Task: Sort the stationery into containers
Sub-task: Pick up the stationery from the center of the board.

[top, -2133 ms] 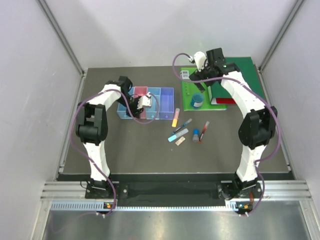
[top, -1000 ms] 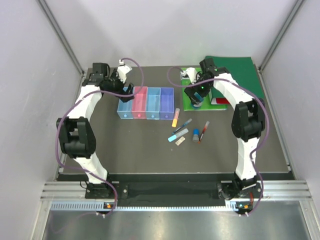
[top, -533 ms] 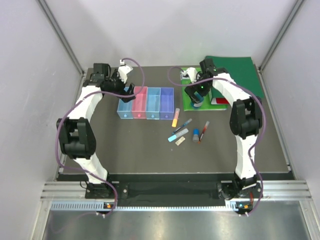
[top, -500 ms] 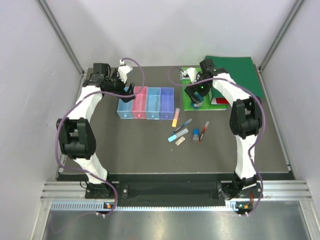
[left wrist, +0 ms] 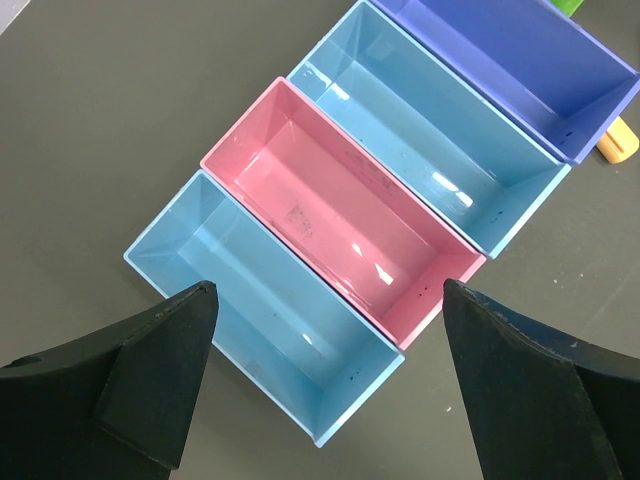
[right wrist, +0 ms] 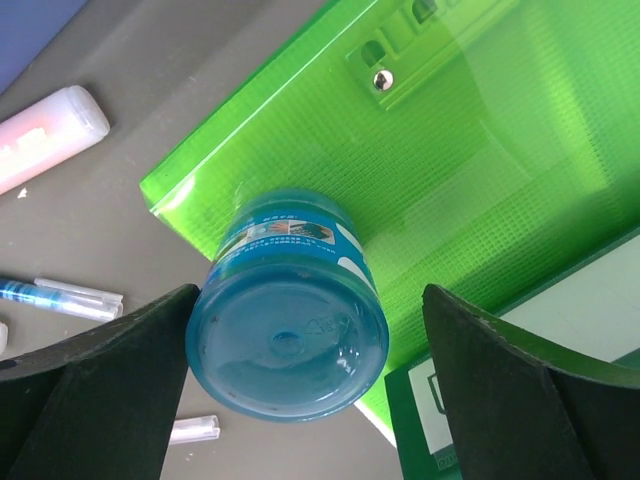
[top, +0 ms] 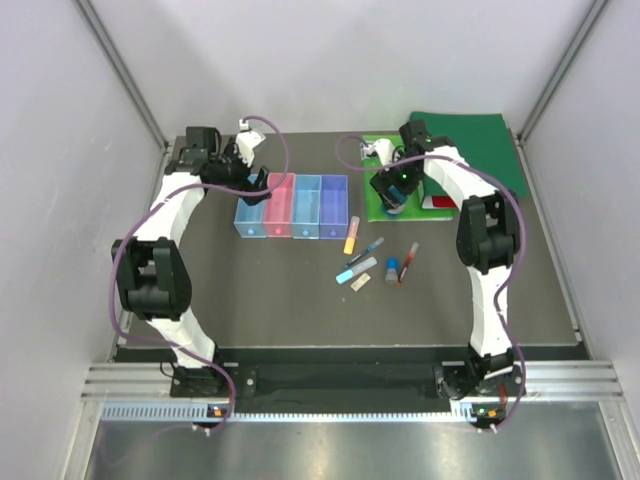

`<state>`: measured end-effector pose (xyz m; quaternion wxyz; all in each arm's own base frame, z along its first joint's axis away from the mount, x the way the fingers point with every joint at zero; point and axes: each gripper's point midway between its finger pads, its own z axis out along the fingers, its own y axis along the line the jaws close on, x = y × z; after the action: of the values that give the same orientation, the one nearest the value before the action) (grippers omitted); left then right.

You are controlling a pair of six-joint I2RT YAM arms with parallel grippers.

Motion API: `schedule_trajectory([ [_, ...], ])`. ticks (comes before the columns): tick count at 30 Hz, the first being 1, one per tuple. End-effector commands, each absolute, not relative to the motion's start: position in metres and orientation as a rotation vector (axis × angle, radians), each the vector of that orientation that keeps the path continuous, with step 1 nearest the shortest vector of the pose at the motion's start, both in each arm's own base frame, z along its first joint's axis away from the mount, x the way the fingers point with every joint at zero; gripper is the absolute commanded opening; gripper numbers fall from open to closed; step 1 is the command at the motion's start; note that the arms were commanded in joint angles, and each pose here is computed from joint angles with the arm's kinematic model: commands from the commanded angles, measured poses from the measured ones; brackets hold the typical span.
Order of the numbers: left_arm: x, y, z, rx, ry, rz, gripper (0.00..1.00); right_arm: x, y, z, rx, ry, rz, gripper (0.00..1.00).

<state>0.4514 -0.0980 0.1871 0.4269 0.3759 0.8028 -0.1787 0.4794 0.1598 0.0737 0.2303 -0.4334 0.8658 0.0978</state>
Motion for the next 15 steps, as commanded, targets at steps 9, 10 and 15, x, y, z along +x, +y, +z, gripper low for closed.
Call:
schedule_trajectory([
  [9, 0.453, -0.104, 0.207, 0.965, 1.918, -0.446, 0.99, 0.484, 0.165, 0.077, -1.207, 2.362, 0.302, 0.79],
  [10, 0.453, -0.104, 0.206, 0.965, 1.918, -0.446, 0.99, 0.483, 0.165, 0.076, -1.207, 2.365, 0.303, 0.77],
  [15, 0.454, -0.105, 0.207, 0.962, 1.917, -0.454, 0.99, 0.479, 0.164, 0.075, -1.221, 2.373, 0.312, 0.41],
])
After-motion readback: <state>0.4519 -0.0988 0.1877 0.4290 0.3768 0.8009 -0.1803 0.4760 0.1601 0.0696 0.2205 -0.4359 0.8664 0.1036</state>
